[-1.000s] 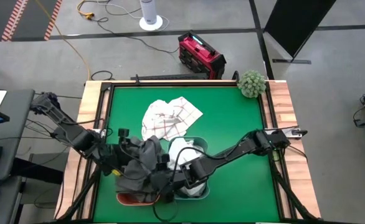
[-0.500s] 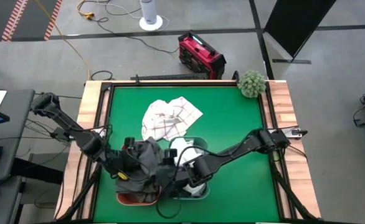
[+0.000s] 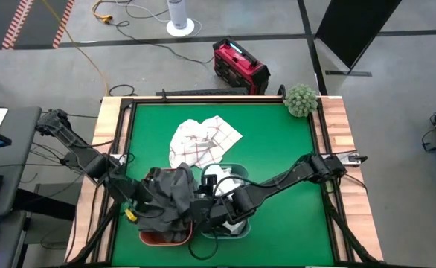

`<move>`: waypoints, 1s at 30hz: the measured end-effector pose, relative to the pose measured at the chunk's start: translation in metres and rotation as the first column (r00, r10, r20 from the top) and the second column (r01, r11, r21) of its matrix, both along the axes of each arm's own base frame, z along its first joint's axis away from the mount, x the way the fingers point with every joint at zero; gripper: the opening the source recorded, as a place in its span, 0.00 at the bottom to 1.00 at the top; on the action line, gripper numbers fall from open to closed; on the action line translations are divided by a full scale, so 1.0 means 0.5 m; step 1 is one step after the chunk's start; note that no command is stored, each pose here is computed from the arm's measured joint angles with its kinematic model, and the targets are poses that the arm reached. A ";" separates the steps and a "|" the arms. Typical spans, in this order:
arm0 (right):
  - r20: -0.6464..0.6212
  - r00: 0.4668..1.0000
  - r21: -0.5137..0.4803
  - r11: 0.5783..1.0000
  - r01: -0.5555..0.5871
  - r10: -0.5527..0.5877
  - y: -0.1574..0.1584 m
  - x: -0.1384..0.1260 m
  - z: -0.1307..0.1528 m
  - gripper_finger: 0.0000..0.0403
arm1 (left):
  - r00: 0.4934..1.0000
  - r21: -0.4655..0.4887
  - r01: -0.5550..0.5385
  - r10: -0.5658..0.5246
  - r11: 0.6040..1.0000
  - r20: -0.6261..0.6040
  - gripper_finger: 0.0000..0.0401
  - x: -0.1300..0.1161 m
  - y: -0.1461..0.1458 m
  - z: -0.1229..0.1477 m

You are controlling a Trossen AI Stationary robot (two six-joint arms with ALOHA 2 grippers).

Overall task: Sort towels by color in basket
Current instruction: Put the black towel into the orange bin

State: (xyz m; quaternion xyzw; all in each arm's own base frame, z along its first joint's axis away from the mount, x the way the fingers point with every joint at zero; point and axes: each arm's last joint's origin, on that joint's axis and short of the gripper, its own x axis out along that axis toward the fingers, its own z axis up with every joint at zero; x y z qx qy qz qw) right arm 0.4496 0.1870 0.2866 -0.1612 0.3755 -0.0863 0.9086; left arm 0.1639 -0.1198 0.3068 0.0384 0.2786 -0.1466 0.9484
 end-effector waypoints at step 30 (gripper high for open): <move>0.005 0.999 -0.032 0.999 0.039 -0.038 -0.020 0.007 -0.001 0.63 | 0.959 0.130 -0.216 0.235 0.968 -0.158 0.41 0.120 0.186 -0.036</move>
